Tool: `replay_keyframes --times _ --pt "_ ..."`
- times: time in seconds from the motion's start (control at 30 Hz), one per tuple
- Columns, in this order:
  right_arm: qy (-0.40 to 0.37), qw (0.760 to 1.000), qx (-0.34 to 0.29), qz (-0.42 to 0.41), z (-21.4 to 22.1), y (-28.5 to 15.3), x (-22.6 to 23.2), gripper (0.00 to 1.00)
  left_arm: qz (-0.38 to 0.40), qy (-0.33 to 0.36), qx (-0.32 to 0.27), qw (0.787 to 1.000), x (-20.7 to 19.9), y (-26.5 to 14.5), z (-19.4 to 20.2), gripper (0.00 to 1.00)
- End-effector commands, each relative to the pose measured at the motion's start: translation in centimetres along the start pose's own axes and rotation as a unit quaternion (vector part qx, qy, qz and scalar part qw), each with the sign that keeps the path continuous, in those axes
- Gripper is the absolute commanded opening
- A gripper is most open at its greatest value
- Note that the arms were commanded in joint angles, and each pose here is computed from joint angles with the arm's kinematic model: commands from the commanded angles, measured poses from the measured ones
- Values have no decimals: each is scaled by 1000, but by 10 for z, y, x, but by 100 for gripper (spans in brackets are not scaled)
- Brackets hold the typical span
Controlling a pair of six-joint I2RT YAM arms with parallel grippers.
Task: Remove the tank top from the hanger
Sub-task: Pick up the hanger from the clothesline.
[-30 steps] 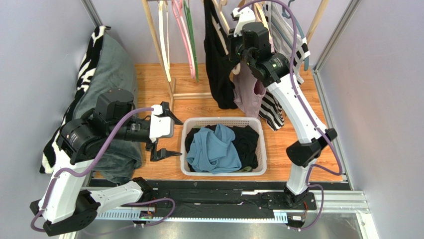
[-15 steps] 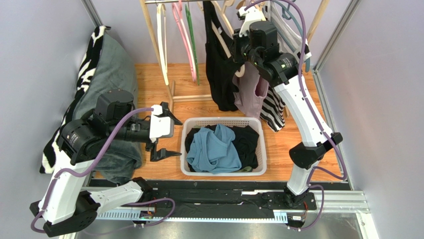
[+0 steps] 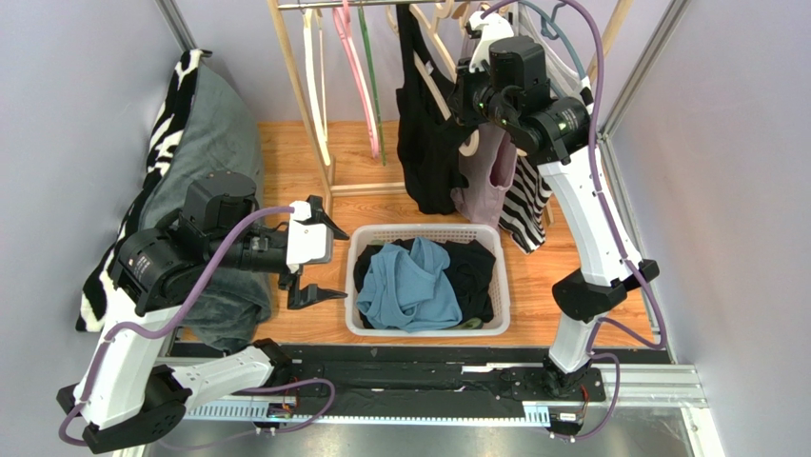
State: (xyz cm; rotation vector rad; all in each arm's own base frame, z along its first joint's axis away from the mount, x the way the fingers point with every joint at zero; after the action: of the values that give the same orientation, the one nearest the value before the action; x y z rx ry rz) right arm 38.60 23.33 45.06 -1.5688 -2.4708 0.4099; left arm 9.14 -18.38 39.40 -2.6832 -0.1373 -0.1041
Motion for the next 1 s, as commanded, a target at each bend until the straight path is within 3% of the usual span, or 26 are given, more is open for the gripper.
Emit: replay_keyframes --times 0.0,0.17,0.4,0.63,0.77,0.97 --pt "24 998 -63 -22 -40 -41 3 0 3 0 -13 1000 -1 -1 -6 99" --pt "25 994 -95 -38 -53 -56 7 0 3 -1 -13 1000 -1 -1 -6 99" --pt "24 980 -188 -64 -97 -100 10 0 -4 2 -11 1000 1 -2 -5 99" --pt "-18 960 -252 -124 -108 -208 18 0 -11 0 -6 1000 1 -2 2 99" --pt "-32 956 -242 -165 -85 -244 26 0 -11 -2 -8 1000 0 -3 2 99" --pt "-37 975 -143 -168 -12 -241 24 0 -15 -2 -10 1000 0 -5 2 99"
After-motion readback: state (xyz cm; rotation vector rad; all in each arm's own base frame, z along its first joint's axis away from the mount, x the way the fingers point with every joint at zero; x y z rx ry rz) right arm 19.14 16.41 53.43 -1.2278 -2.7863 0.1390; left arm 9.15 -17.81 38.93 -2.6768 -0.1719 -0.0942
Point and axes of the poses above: each gripper's point midway between its finger pads, its own y axis out along the fingers, its own x axis along the line the jaws close on, z = x × y, the point moved 1 cm from there along -y, back along the fingers, and after that the axes turned 8 degrees about -y, right-handed, at the moved point
